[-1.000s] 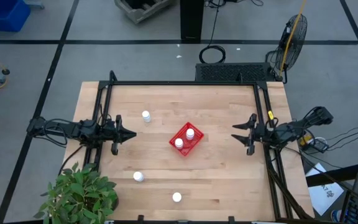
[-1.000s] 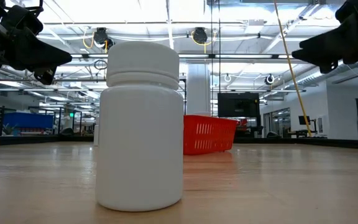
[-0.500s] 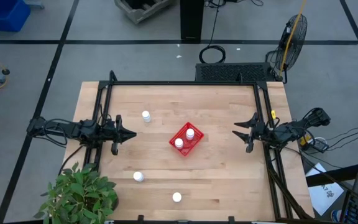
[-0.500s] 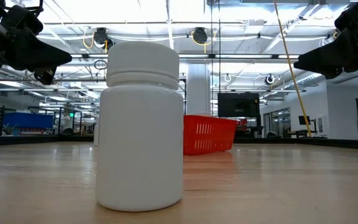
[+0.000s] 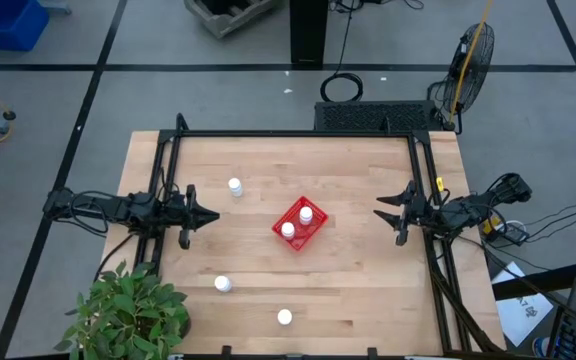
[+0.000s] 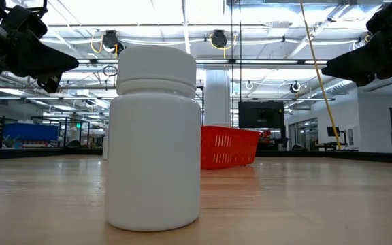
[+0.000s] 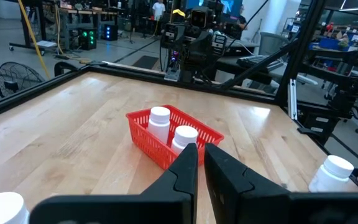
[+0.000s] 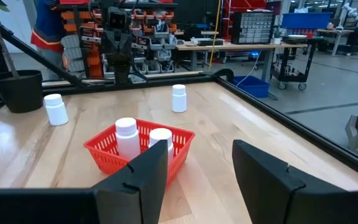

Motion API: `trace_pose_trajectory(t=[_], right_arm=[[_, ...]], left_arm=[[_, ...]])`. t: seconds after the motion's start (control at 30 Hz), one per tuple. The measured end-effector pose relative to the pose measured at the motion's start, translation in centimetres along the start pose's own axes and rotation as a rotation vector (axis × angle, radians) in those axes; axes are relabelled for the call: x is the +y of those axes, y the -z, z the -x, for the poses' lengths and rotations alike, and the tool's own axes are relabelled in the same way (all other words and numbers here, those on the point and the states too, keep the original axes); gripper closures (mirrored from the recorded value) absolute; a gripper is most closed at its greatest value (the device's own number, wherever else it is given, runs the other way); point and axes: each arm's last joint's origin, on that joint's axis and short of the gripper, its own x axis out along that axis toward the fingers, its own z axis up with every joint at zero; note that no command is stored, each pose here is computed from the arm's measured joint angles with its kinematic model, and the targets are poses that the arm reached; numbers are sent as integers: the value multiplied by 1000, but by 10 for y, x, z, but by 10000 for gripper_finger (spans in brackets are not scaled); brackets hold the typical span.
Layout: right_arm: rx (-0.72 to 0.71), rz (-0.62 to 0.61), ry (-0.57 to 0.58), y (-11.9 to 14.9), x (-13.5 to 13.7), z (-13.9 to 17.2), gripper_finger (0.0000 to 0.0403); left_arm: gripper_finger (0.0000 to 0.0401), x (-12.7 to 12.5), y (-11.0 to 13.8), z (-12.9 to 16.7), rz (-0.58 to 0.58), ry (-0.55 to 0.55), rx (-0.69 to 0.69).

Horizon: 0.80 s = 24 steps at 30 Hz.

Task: Pick and place pill bottles into a basket
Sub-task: Put the white medicine bottle into the red bin

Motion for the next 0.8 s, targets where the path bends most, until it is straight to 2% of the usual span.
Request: trace_pose_trajectory(t=[0.17, 0.3, 0.6, 0.7, 0.8], right_arm=[[0, 0, 0, 0, 0, 0, 229], [0, 0, 0, 0, 0, 0, 227], [0, 0, -1, 0, 0, 0, 229], [0, 0, -1, 0, 0, 0, 226], [0, 0, -1, 0, 0, 0, 225]], left_arm=[[368, 0, -6, 0, 12, -14, -65], [368, -1, -11, 1, 126, 2, -117], [368, -1, -9, -3, 87, -32, -91], [368, -3, -8, -7, 67, 29, -63], [368, -8, -7, -14, 2, 148, -31]])
